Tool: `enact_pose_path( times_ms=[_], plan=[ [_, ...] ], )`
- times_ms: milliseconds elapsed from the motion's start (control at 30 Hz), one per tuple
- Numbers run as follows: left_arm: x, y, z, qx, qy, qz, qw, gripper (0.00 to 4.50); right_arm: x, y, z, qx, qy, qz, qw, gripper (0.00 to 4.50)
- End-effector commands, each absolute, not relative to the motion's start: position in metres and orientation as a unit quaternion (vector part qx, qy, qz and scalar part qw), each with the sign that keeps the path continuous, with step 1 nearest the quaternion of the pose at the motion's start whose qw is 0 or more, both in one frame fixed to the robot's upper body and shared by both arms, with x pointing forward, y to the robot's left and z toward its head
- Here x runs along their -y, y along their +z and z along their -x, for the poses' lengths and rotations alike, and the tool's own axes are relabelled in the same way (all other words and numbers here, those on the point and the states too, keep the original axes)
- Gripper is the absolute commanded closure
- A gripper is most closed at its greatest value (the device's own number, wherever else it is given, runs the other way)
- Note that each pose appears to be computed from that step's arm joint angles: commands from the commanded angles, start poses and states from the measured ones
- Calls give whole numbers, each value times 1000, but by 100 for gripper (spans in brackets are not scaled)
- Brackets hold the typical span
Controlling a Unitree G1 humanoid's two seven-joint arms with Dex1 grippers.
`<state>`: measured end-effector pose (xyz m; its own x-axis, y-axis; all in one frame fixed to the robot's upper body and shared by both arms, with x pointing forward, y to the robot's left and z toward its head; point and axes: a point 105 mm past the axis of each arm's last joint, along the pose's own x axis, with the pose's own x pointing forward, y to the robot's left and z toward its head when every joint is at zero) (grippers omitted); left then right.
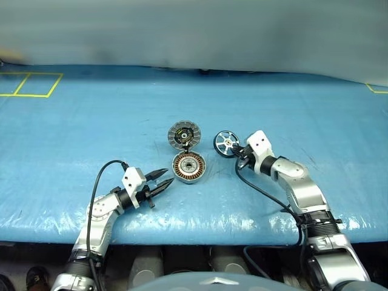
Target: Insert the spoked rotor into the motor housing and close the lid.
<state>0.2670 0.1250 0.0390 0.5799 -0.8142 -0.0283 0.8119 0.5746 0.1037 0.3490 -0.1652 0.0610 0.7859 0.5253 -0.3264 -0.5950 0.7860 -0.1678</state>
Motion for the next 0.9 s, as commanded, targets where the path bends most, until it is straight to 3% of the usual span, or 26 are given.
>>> enact_pose_path(
  times_ms=[33, 233, 533, 900],
  plan=[
    [-125, 45, -266, 23, -460, -54, 886, 280, 167, 85, -346, -88, 303, 104, 943, 448],
    [-124, 45, -266, 25, -465, -45, 884, 280, 153, 109, -329, -38, 357, 29, 933, 448],
    [-120, 47, -266, 34, -475, -36, 879, 280, 109, 109, -291, -42, 490, -26, 870, 448],
    [-121, 44, -265, 31, -475, -39, 879, 280, 84, 99, -293, -55, 523, 5, 851, 448]
  ],
)
